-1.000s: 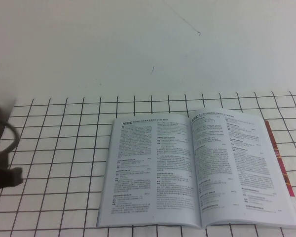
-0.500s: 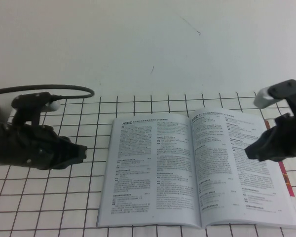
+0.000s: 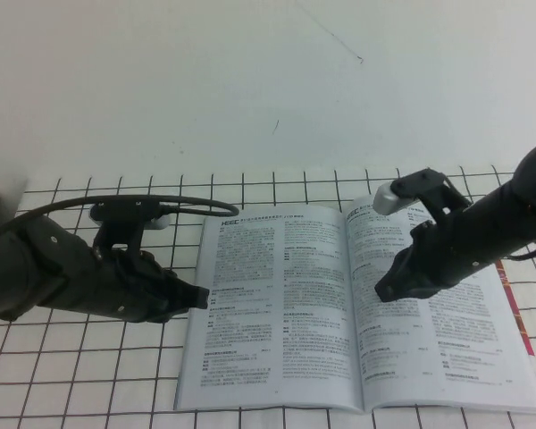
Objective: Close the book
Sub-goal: 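Close the open booklet and leave it lying on the table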
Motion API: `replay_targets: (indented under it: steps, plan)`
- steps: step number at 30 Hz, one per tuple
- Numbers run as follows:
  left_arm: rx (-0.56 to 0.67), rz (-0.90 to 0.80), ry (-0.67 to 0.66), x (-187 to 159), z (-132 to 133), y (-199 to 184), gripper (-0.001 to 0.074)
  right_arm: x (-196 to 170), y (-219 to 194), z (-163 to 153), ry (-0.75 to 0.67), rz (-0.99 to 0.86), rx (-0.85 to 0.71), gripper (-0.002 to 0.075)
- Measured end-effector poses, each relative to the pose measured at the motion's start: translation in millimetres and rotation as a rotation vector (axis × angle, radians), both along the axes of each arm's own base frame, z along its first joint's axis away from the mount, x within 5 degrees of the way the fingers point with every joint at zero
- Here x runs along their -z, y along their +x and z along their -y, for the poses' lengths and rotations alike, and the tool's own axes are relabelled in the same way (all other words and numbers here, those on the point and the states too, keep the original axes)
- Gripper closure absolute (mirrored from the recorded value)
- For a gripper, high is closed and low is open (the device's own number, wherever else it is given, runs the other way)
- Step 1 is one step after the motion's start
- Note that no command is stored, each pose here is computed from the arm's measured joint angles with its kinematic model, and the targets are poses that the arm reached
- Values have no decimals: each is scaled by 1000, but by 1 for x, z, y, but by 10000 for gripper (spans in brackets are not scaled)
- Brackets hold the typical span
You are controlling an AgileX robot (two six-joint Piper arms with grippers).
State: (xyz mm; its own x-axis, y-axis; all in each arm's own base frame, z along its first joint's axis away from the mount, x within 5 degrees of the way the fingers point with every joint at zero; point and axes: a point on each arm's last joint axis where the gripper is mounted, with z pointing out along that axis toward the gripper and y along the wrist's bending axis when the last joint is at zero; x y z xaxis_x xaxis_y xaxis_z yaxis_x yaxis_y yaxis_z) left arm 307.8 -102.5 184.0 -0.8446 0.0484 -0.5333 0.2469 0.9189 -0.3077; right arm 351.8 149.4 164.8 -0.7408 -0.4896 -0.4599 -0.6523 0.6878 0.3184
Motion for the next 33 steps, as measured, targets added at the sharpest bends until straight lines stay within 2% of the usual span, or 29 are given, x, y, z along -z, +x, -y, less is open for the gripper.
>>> replay_targets:
  steps: [8, 17, 24, 33]
  plan:
    - [-40, 31, 32, 9, -2, 9, 738, 36, 6, 2, -65, -97, 25, 729]
    - [-67, 9, 33, 24, 0, 20, 738, 41, 8, 2, -62, -136, 50, 729]
    - [-37, -90, -5, 44, 10, 33, 738, 41, 8, 2, -62, -138, 50, 729]
    - [-29, -178, -136, 40, 22, 42, 738, 42, 9, 1, -48, -139, 51, 729]
